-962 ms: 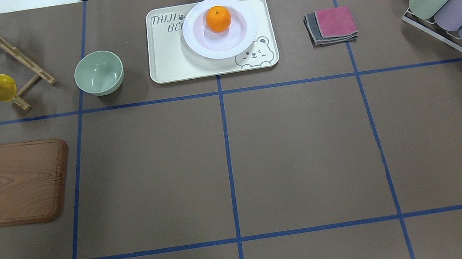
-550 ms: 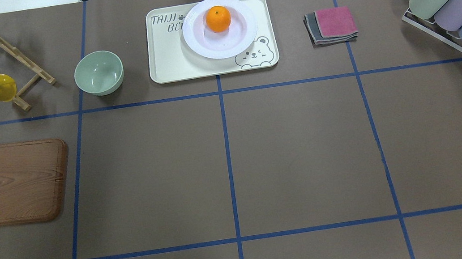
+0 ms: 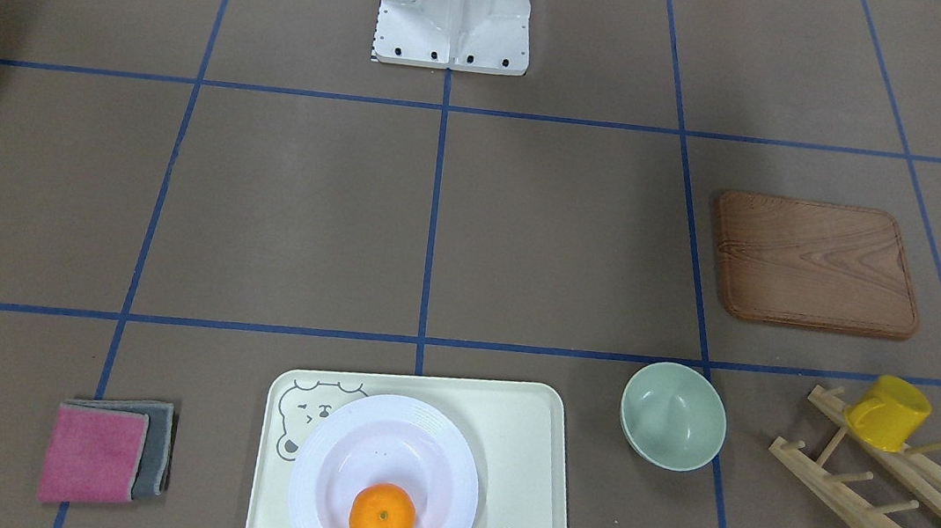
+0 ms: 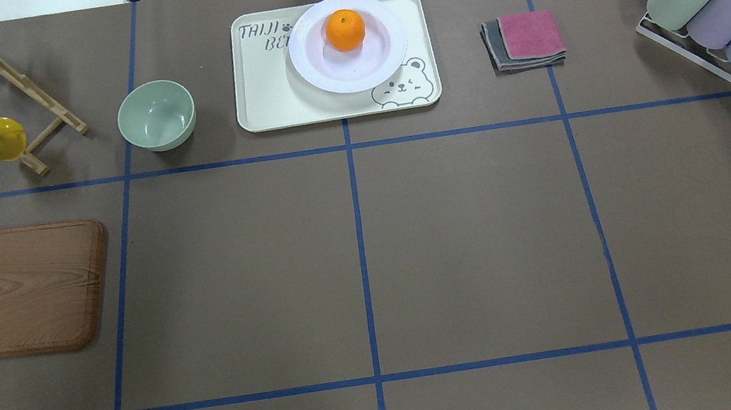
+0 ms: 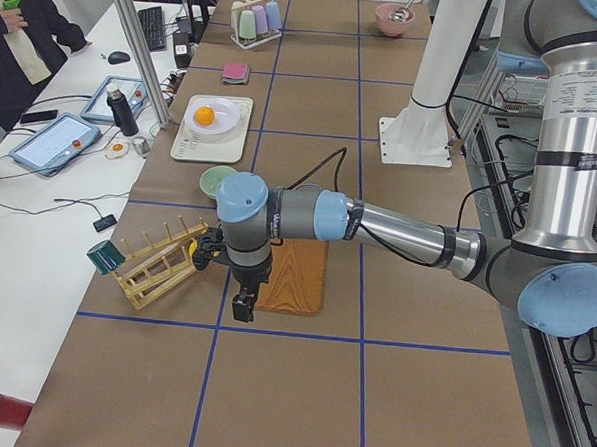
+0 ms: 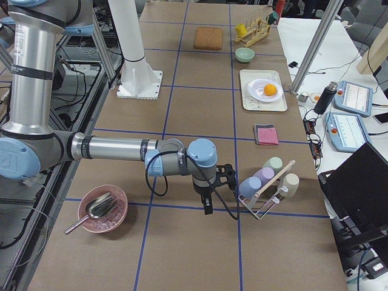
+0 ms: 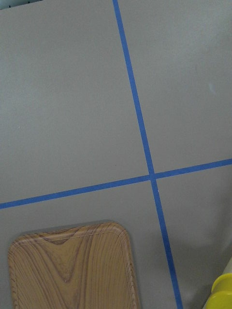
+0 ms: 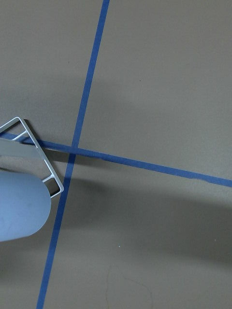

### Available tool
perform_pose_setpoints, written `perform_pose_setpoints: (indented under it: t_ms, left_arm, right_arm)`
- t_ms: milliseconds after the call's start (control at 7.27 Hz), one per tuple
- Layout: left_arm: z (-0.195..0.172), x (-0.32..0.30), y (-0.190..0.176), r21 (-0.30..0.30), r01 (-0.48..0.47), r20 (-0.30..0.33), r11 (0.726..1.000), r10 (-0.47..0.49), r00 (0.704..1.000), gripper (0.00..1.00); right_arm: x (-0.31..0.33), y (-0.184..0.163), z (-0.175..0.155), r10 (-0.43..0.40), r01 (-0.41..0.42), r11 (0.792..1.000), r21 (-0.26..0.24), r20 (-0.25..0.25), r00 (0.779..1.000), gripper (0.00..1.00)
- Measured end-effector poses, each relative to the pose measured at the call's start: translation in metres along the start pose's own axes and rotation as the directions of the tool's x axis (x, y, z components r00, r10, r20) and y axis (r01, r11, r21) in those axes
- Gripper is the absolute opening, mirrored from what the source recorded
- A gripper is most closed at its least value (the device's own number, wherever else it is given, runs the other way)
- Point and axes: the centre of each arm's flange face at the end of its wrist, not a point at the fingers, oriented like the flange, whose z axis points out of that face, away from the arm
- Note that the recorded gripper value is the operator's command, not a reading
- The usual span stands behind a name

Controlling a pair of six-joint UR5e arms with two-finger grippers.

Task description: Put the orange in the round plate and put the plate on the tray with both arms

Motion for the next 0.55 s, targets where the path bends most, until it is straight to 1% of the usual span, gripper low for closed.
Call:
perform_pose_setpoints:
  t_ms: [550]
  left_arm:
    - [-0.0036,0.0023,0.0005,0.009,-0.007,0.003,1.0,0.007,1.0,0.99]
  right_arm:
    - [-0.0023,-0.0007,-0.0017,-0.005,0.005,1.0,0.008,0.007,1.0,1.0]
